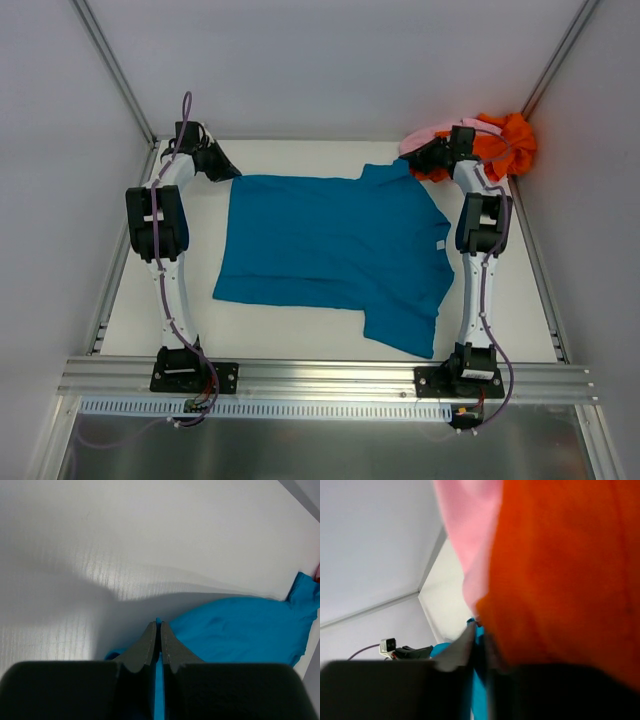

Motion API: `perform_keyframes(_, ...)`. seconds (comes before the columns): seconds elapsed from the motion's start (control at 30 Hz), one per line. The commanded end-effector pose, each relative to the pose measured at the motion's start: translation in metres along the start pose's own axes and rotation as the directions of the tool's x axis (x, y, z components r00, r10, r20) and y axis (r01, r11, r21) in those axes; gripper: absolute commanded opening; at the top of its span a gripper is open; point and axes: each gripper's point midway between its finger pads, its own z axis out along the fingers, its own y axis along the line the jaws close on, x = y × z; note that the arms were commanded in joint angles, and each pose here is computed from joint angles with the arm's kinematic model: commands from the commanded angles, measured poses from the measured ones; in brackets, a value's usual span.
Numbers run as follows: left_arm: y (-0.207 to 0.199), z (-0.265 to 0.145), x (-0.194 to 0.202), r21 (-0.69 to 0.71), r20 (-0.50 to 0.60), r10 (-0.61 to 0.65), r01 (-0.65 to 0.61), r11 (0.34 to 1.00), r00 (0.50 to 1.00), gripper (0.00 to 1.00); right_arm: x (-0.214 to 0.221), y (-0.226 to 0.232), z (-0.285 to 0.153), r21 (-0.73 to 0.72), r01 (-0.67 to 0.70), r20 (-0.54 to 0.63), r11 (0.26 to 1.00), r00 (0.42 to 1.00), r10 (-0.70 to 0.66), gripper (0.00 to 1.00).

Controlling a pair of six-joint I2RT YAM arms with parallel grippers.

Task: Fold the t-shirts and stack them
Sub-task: Flatten out the tshirt

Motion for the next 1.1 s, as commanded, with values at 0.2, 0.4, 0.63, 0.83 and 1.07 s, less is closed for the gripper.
perform_keyframes(0.2,-0.022,-0.02,-0.018,0.015,0.056,0.06,-0.061,0.998,0.997,0.0,0.016,-0.004,0.011,-0.006,-0.042,-0.046,0.999,0.998,0.042,0.01)
perform_keyframes(0.4,-0.024,-0.023,-0.019,0.021,0.064,0.062,-0.063,0.998,0.996,0.0,0.01,0.017,0.005,-0.053,-0.001,-0.028,0.999,1.0,0.0,0.0)
perform_keyframes(0.63,-0.03,-0.028,-0.026,0.034,0.097,0.071,-0.075,0.997,0.993,0.0,-0.012,0.068,-0.018,-0.145,0.075,0.038,0.987,0.997,-0.07,0.0)
perform_keyframes(0.83,-0.033,-0.03,-0.027,0.044,0.103,0.074,-0.079,0.996,0.992,0.0,-0.03,0.109,-0.045,-0.228,0.125,0.1,0.966,0.99,-0.104,0.01)
perform_keyframes(1.07,-0.042,-0.039,-0.029,0.061,0.114,0.087,-0.094,0.994,0.99,0.0,-0.016,0.138,-0.073,-0.272,0.15,0.066,0.95,0.988,-0.137,0.0)
